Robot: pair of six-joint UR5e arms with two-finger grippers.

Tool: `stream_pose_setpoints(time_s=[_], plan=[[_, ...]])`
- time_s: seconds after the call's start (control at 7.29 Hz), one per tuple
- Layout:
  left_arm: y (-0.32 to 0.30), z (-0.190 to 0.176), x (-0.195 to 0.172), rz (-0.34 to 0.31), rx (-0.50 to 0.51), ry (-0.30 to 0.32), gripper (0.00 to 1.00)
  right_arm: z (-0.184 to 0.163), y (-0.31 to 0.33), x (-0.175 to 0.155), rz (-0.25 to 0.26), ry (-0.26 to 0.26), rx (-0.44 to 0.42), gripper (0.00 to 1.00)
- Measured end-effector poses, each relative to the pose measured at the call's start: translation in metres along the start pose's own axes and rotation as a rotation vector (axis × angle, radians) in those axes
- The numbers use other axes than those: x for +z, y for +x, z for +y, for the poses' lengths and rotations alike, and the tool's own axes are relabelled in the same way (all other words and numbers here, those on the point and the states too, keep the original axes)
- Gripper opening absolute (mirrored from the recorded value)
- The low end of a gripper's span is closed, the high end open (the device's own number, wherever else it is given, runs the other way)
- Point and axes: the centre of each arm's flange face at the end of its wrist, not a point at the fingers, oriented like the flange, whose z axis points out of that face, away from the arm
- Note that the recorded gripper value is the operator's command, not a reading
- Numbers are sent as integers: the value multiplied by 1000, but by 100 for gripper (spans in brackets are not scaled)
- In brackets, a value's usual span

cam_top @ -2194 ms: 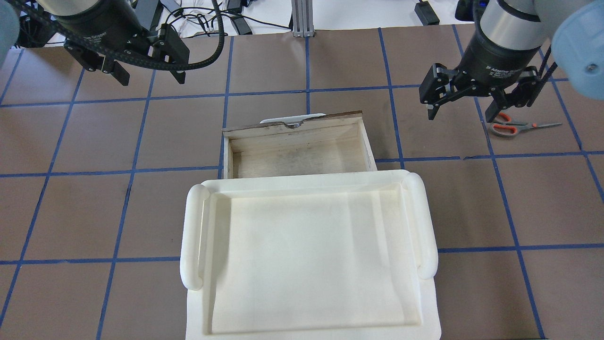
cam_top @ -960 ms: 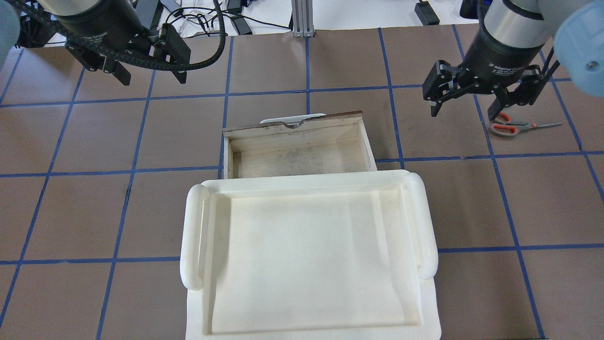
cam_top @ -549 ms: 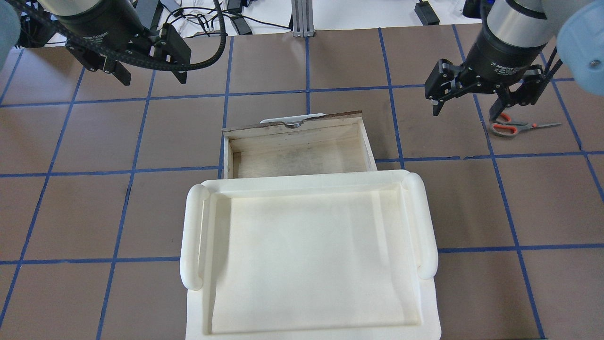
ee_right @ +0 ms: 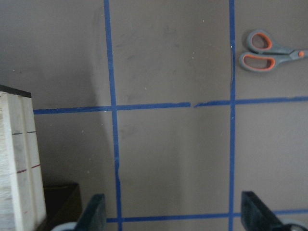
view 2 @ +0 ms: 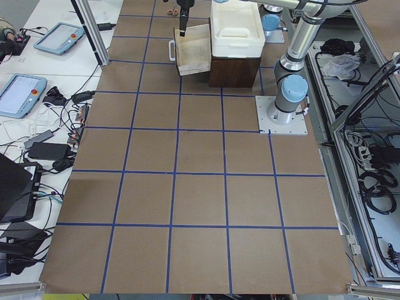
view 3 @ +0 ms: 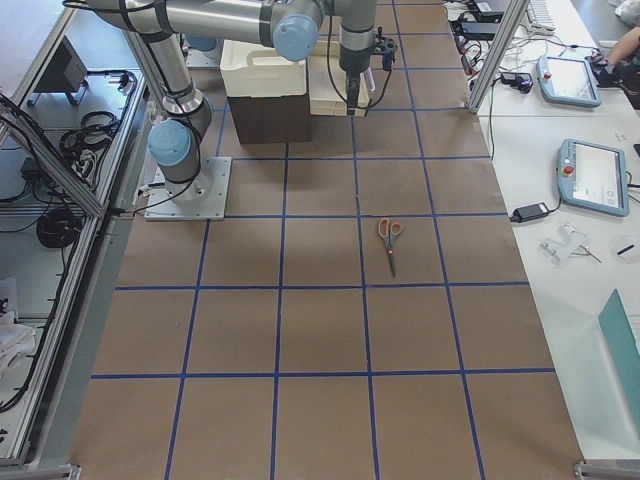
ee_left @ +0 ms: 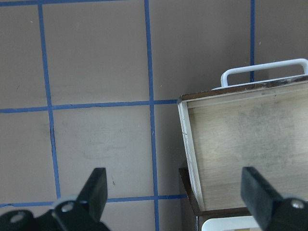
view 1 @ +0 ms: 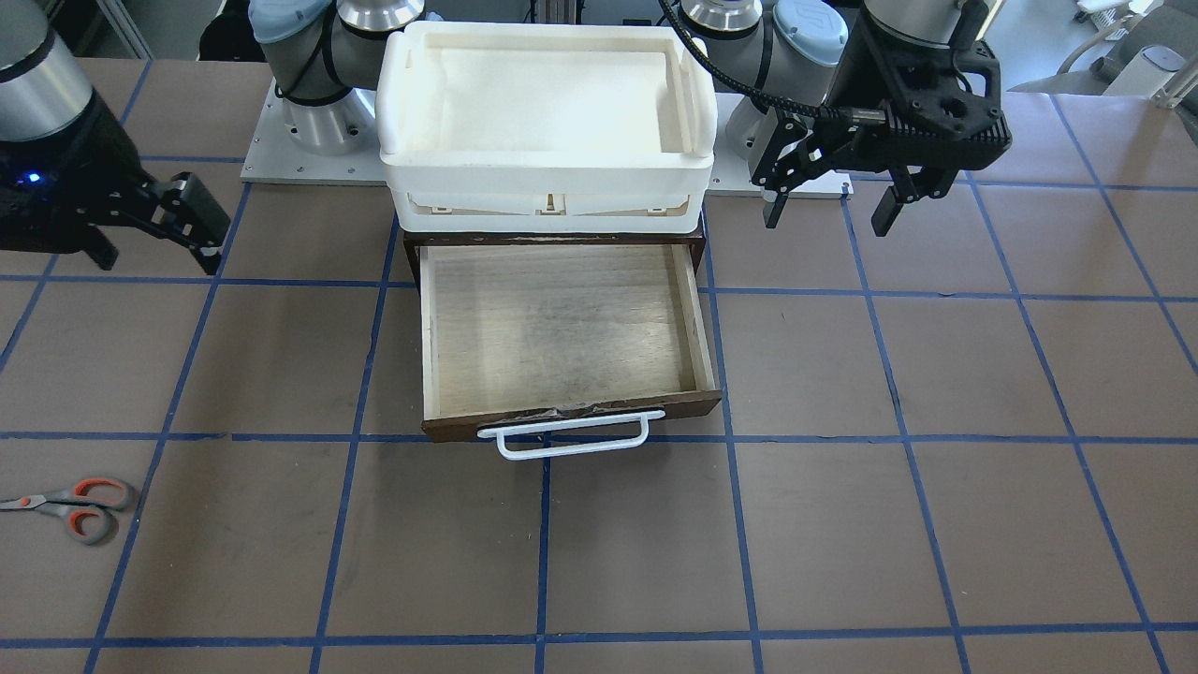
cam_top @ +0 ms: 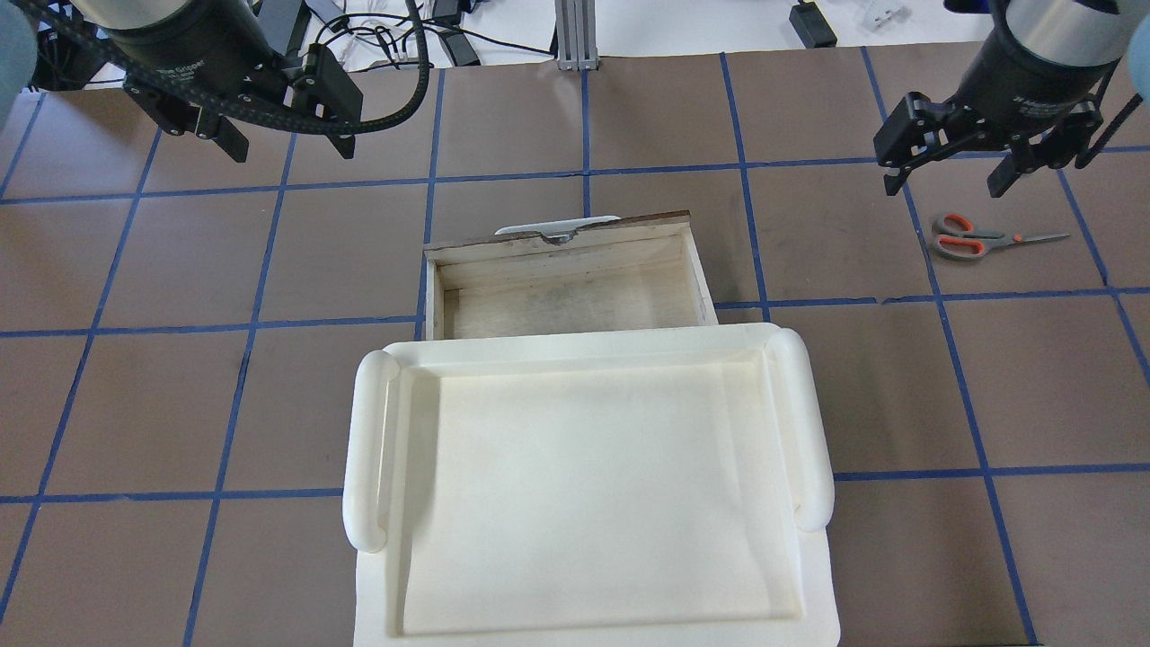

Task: Put scissors in drawer and close it
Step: 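Move the right gripper over the grey-and-orange scissors and lower it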

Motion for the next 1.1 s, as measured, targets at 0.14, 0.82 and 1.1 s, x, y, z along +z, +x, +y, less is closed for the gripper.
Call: stream_pose_setpoints(time_s=[0.14,0.82,1.1], plan=[[0,0,0,0,-1,0,100,-12,18,8,19,28,-130,100],[0,0,1,-1,0,-2,100,-50,145,69,80,42,-614,100],[0,0,1,-2,2,-2,100,-57,181,100,55,39,-737,100]])
